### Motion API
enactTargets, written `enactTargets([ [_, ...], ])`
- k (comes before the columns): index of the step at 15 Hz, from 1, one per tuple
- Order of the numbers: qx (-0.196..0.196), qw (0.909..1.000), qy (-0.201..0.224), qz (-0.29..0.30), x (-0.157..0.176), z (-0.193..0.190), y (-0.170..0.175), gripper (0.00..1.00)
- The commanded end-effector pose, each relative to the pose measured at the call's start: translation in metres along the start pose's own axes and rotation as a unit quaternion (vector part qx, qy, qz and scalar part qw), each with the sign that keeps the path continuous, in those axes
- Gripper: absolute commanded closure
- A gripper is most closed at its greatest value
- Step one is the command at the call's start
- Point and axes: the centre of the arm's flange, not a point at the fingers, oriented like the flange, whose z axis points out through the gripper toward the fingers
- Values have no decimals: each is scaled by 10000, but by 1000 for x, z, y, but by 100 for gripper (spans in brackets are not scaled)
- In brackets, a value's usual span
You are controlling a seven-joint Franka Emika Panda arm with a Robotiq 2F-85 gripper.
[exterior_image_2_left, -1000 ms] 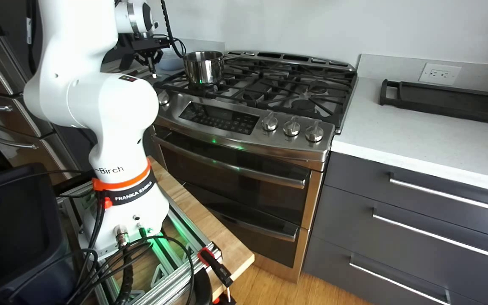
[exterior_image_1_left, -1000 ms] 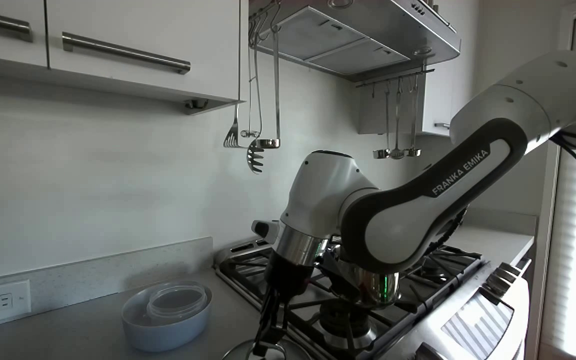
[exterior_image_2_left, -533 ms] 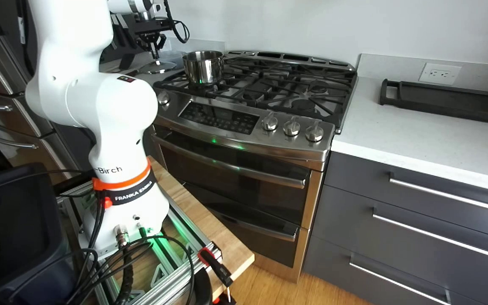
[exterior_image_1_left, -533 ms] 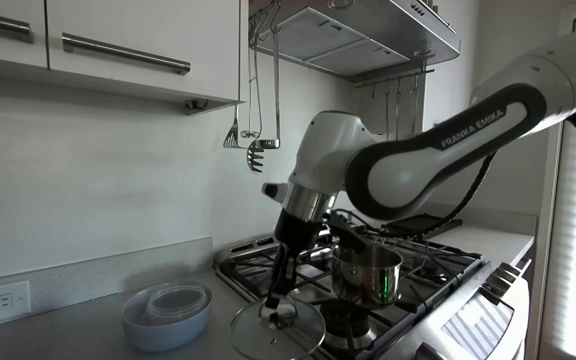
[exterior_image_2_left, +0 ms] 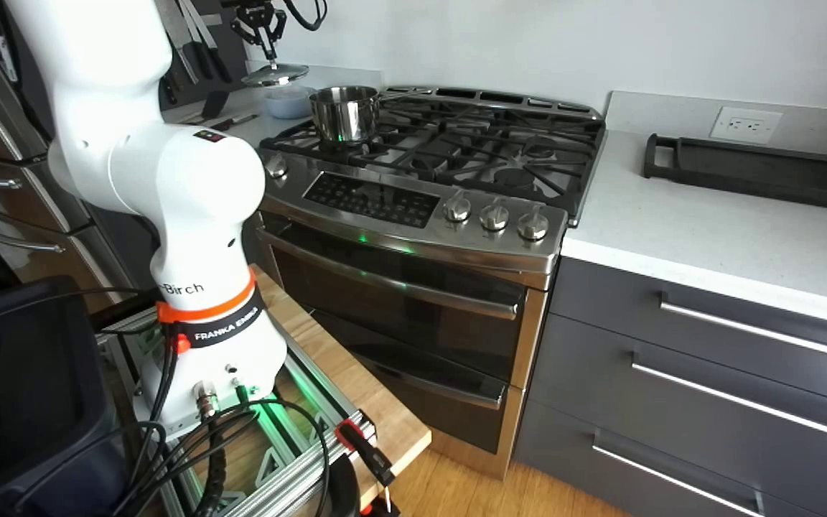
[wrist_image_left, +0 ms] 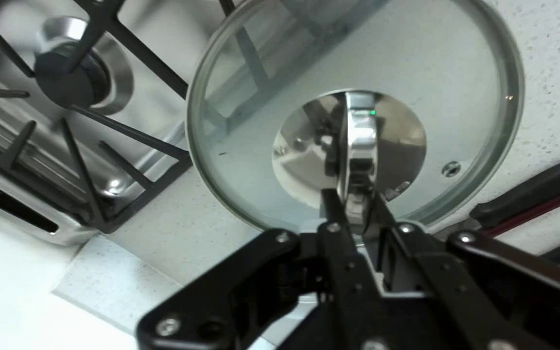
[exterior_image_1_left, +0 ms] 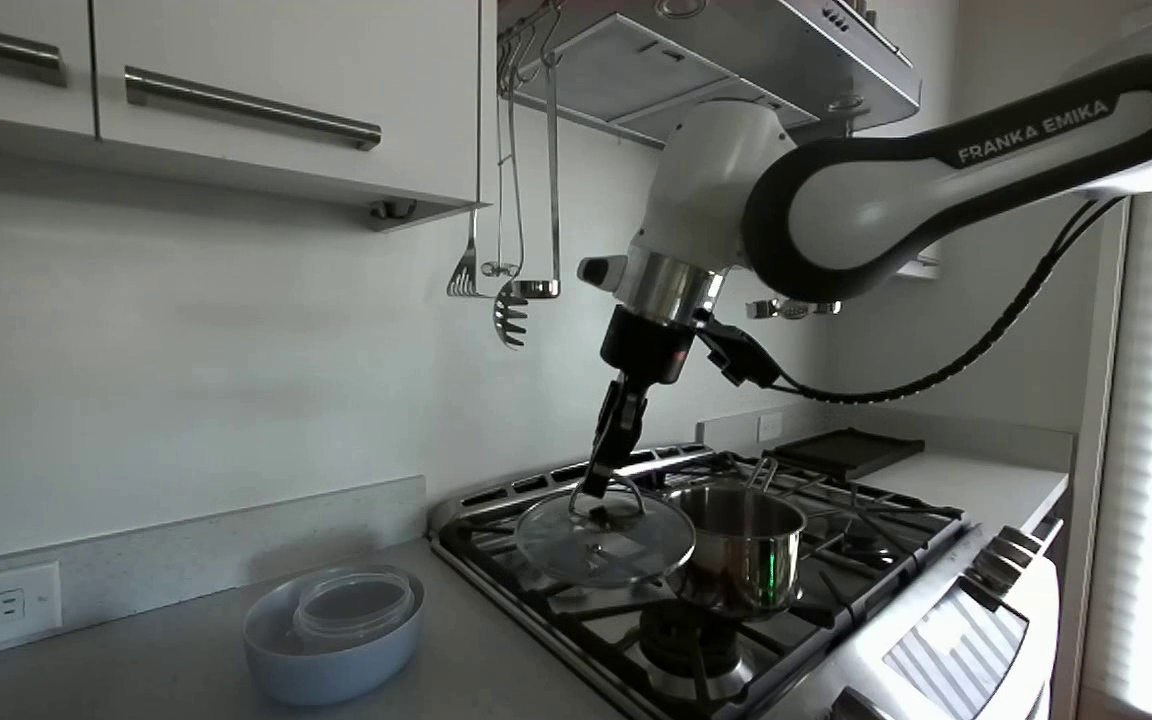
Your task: Put the lid on the pot
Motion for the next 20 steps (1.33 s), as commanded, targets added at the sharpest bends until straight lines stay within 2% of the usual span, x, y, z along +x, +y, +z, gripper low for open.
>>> enactTargets([
  [1,-332,9978,13,570,-40,-30,24,96],
  [3,-482,9952,57,853,-55,-36,39,96],
  [4,-327,9979,5,565,-28,-22,36,85],
  [6,-426,9964,-17,728,-39,-27,46,85],
  [9,-446,9961,-36,757,-43,-27,45,85],
  [10,-445,9961,-38,759,-43,-27,45,96],
  [17,-773,9857,-118,1491,-76,-39,89,96],
  [20,-707,9837,-100,1651,-95,-43,99,96],
])
